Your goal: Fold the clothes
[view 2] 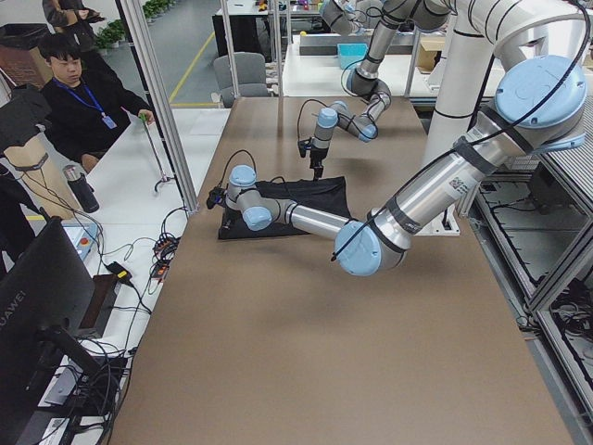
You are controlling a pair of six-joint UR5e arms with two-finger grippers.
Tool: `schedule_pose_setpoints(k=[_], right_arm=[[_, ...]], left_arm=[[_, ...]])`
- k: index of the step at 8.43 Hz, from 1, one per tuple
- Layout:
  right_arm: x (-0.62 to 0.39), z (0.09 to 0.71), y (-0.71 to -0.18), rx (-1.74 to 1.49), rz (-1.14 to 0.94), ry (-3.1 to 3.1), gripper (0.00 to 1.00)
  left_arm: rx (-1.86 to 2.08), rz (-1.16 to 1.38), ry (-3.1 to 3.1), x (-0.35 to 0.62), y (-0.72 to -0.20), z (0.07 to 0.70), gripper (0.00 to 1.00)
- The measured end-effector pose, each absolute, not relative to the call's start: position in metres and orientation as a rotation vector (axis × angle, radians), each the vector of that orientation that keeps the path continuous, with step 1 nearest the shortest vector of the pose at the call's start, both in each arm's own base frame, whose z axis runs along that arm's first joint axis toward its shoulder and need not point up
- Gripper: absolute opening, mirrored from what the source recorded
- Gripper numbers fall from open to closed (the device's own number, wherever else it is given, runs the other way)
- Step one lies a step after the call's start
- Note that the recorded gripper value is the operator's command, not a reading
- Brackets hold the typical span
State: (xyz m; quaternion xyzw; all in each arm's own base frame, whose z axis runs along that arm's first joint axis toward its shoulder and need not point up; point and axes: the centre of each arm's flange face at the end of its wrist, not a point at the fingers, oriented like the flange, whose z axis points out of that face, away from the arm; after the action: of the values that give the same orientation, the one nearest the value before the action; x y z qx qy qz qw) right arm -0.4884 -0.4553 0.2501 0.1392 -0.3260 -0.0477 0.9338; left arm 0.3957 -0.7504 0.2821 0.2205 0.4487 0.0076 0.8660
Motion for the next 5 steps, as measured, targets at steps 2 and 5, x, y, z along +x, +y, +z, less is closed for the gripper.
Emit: schedule_pose_setpoints(k=[2,5], right_arm=[[-0.520,0.243,-0.418,0.329,-0.192,-0.624,0.91],[-0.543,0.245,-0.393,0.397,-0.346,-0.566,0.70]], left_arm=[[0.461,0.018,0.939,0.398,-0.749,0.283,0.94],[0.459,0.024,0.936,0.400,-0.748,0.285,0.94]])
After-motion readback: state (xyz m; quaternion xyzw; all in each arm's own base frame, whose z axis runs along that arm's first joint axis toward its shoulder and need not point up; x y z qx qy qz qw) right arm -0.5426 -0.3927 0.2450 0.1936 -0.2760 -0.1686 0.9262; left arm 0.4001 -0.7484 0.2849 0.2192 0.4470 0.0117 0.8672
